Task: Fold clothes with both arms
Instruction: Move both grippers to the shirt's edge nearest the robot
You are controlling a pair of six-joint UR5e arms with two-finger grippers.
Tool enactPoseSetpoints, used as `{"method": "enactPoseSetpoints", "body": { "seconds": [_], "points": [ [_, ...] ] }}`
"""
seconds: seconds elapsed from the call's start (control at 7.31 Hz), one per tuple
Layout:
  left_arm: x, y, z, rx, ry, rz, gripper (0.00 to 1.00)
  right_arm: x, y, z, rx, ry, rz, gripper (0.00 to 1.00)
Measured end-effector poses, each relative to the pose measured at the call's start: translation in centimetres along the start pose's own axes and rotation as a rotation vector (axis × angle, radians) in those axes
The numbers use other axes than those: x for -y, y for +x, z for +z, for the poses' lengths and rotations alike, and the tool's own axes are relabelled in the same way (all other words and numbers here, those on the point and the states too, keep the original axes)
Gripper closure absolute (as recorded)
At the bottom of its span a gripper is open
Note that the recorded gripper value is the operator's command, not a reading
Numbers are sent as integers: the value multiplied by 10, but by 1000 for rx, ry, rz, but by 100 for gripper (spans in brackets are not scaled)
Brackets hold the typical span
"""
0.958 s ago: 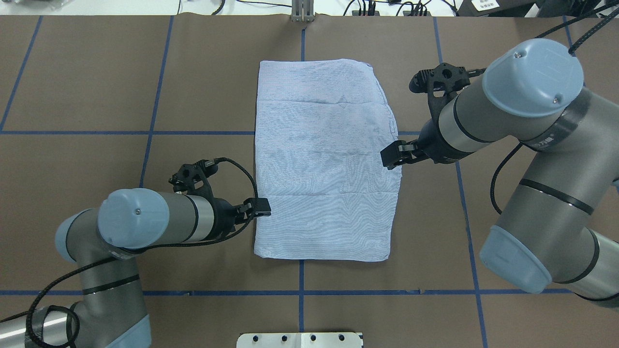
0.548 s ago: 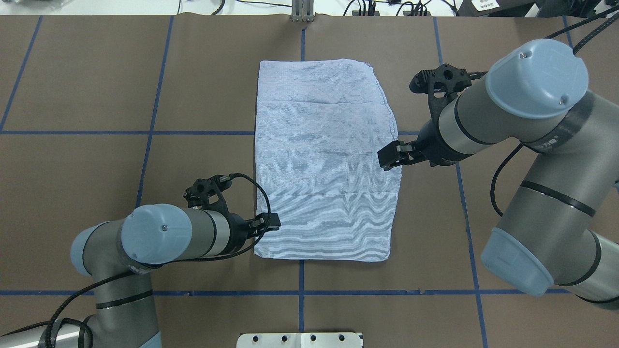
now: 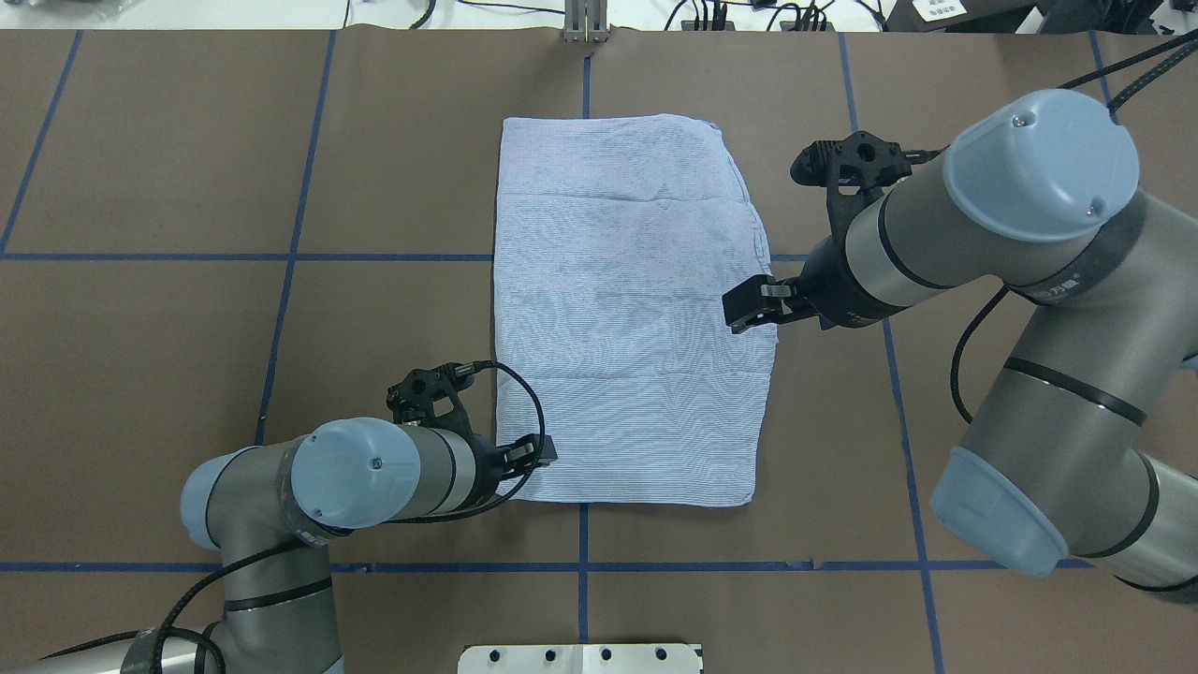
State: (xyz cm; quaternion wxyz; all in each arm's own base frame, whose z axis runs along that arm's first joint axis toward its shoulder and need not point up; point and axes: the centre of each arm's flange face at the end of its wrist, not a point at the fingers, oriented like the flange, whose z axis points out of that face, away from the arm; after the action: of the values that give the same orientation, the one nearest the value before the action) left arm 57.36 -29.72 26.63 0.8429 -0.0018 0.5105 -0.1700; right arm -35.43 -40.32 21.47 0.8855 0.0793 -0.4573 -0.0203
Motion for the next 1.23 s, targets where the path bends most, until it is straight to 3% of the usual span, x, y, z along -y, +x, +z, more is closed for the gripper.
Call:
{"method": "enactPoseSetpoints", "body": {
  "seconds": [0.27,1.23],
  "points": [
    [0,-1,1,7,-1,0,55,0,0,1,-1,-2,0,0],
    [-4,0,-3,22,-4,2,56,0,2,1,-4,-2,2,0]
  ]
}}
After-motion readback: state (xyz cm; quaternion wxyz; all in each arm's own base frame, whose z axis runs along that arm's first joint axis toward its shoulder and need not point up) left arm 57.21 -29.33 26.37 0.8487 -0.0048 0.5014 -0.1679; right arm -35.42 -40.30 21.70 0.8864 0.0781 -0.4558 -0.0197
